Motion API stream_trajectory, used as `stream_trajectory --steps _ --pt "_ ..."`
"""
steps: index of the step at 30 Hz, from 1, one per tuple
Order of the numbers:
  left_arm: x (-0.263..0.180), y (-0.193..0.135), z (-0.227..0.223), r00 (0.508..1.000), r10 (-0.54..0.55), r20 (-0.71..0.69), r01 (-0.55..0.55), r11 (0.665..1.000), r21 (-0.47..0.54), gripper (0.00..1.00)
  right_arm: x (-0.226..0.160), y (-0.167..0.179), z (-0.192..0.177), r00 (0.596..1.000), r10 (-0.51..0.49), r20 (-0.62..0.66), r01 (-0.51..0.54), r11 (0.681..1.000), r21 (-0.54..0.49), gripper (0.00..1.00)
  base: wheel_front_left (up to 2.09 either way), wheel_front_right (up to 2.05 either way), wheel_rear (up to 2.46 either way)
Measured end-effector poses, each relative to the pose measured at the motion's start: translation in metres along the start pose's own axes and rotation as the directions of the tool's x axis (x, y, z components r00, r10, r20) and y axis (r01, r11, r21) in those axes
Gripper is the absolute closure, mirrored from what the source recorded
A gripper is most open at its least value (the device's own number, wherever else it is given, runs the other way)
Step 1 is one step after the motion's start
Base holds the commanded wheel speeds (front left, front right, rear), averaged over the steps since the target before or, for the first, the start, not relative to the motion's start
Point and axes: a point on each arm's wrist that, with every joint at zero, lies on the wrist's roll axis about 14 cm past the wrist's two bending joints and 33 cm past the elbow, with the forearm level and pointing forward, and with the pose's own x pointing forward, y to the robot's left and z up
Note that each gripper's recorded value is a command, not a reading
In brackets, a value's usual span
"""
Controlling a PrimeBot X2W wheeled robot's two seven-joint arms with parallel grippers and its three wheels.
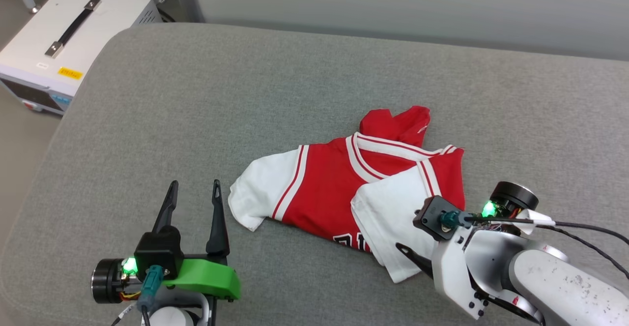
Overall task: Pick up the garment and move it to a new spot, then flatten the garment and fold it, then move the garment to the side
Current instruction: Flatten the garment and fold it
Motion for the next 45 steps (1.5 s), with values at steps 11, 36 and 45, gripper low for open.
stream_trajectory --steps 11,36,45 --pt "0.008 0.001 -0.022 0.998 0.021 -0.061 -0.022 1.0 -0.013 0.0 0.033 0.005 -0.059 0.96 0.117 -0.254 -0.124 0.992 -0.011 0.0 0.0 0.0 0.0" --pt "0.006 -0.008 -0.016 0.999 -0.015 -0.04 0.014 1.0 -0.019 0.0 0.007 -0.024 -0.006 0.977 -0.077 0.198 0.004 0.939 0.343 1.0 0.0 0.0 0.0" --pt "0.005 -0.027 -0.015 0.997 -0.075 -0.032 0.074 0.997 -0.036 0.0 -0.052 -0.074 -0.014 0.837 -0.437 0.33 0.123 0.737 0.664 1.0 0.0 0.0 0.0"
